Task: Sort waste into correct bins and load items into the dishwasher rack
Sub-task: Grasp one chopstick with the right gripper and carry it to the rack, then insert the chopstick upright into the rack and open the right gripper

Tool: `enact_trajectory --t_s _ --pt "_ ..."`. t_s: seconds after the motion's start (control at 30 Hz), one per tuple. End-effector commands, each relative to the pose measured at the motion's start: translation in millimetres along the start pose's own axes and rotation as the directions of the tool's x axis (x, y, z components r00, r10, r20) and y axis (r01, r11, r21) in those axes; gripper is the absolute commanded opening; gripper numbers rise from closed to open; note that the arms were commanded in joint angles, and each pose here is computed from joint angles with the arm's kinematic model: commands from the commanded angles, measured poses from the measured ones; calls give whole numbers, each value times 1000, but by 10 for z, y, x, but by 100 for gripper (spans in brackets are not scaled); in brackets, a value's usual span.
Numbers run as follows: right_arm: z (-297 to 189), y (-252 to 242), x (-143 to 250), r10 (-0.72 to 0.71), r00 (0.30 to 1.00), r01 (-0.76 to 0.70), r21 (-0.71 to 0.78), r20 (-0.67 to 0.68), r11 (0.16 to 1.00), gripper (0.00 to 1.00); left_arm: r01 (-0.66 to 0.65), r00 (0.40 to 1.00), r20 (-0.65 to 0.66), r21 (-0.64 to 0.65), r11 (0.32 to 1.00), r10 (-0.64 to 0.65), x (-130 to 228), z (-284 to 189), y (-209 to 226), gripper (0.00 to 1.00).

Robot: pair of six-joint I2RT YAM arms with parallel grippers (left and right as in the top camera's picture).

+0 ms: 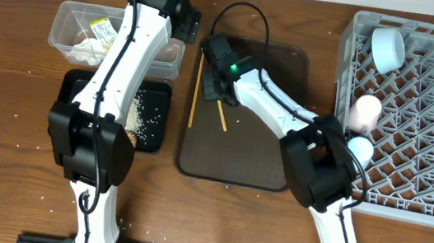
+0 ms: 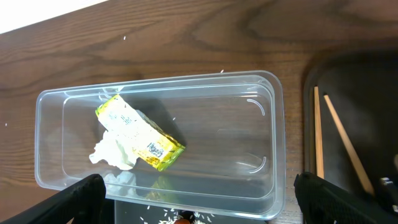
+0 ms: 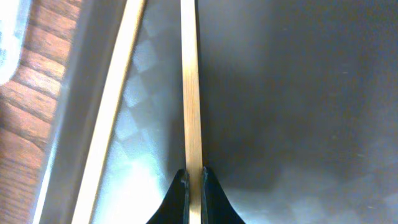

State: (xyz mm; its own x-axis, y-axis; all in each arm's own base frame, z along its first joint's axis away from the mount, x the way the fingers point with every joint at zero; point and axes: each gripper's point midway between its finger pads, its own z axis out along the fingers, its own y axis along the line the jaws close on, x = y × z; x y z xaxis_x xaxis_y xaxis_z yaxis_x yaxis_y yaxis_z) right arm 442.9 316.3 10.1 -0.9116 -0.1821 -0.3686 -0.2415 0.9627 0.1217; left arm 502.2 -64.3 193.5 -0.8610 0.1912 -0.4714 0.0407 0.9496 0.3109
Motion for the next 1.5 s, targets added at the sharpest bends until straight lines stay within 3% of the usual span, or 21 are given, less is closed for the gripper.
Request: enact_trajectory --t_s 0.0,0.33,0.47,0.63,0.8,0.97,1.47 --pt "-442 -74 -244 -21 997 23 -23 69 999 1 -21 1000 -14 -14 1000 20 30 41 11 98" --pt "-1803 -839 -651 69 973 -71 0 221 997 1 -21 1000 -13 -13 1000 21 30 40 9 98" --pt "-2353 -1305 -568 100 965 -114 44 243 993 1 -21 1000 -13 -13 1000 21 30 40 9 98" --pt "-2832 -1960 -187 190 963 -216 125 191 968 1 -21 1000 -13 -13 1000 21 30 40 9 98" --pt "-3007 -2628 321 306 949 -315 281 77 906 1 -21 1000 -13 -13 1000 21 30 40 9 98" --pt "-3035 -3026 717 385 922 -355 336 -26 873 1 -21 1000 -13 -13 1000 21 30 40 9 98" --pt "-2784 -3567 1266 467 874 -391 375 -135 841 1 -21 1000 -13 -13 1000 21 30 40 9 98"
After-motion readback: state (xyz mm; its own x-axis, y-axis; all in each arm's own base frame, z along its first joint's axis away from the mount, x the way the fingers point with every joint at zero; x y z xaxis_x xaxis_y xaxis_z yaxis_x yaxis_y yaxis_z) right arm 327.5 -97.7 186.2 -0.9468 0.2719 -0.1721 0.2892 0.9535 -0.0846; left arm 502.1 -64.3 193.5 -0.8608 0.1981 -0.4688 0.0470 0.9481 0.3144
